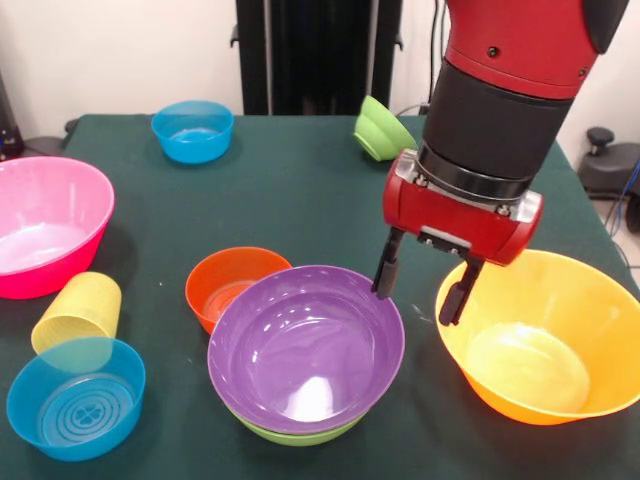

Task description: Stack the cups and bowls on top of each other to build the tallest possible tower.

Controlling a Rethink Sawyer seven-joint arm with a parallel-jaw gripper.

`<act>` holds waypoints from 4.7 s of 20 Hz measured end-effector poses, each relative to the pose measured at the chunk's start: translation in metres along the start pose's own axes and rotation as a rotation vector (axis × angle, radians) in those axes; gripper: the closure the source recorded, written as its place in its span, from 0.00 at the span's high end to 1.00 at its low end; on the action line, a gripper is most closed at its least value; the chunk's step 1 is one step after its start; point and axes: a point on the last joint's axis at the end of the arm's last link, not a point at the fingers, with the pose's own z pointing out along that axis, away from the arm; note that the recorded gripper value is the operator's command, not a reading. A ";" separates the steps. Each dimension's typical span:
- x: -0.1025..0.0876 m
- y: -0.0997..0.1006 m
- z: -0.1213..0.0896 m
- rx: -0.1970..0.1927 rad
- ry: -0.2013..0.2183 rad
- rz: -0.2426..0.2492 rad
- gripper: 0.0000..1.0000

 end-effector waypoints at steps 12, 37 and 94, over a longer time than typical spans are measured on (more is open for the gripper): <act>0.014 -0.027 0.009 -0.040 0.110 0.067 1.00; 0.080 0.064 0.070 -0.008 0.171 -0.075 1.00; 0.038 0.000 0.027 -0.010 0.191 0.036 1.00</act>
